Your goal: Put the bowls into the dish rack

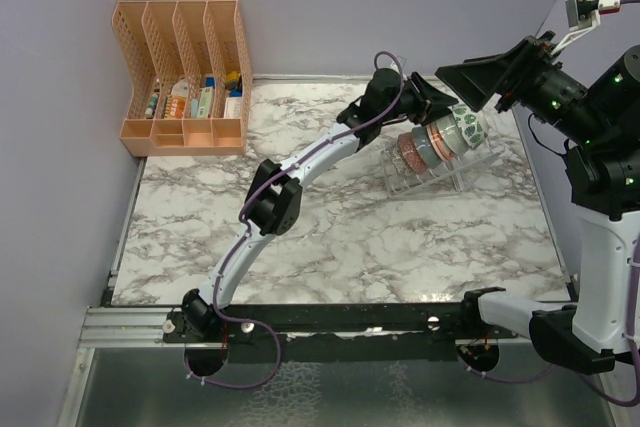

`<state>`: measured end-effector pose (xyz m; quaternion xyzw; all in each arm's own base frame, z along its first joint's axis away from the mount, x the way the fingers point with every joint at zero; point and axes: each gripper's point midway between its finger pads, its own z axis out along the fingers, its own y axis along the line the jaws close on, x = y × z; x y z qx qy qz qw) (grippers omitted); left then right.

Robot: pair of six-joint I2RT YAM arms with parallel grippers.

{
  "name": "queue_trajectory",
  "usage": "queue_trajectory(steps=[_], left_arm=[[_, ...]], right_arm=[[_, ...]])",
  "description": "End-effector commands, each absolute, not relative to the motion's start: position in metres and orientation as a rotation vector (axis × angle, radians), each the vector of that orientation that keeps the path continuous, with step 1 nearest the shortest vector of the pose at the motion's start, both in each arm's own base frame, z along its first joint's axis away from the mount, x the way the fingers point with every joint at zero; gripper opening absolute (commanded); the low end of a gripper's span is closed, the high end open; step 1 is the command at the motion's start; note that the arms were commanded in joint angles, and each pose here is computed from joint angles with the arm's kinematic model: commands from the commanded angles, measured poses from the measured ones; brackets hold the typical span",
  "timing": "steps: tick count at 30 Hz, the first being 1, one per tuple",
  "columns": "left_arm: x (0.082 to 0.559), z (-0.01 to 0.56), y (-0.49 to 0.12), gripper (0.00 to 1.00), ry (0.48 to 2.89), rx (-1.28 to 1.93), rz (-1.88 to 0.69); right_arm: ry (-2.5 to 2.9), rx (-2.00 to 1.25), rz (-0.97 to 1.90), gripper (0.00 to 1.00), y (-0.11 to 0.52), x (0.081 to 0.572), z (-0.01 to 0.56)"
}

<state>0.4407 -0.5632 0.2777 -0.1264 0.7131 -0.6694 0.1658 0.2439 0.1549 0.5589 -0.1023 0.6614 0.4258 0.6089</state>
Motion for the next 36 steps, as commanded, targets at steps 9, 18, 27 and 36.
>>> queue_trajectory(steps=[9, 18, 27, 36], left_arm=[[0.424, 0.340, -0.529, 0.45, 1.972, -0.167, -1.804], [0.421, 0.322, -0.508, 0.50, 2.043, -0.113, -1.635], [0.421, 0.300, -0.503, 0.56, 2.091, -0.104, -1.553], [0.420, 0.296, -0.514, 0.64, 2.095, -0.087, -1.571]], right_arm=[[1.500, -0.252, 0.983, 1.00, 0.154, 0.239, 0.563], [1.514, -0.257, 0.993, 1.00, 0.155, 0.238, 0.557], [1.521, -0.257, 0.992, 1.00, 0.156, 0.241, 0.556], [1.523, -0.258, 0.992, 1.00, 0.156, 0.242, 0.556]])
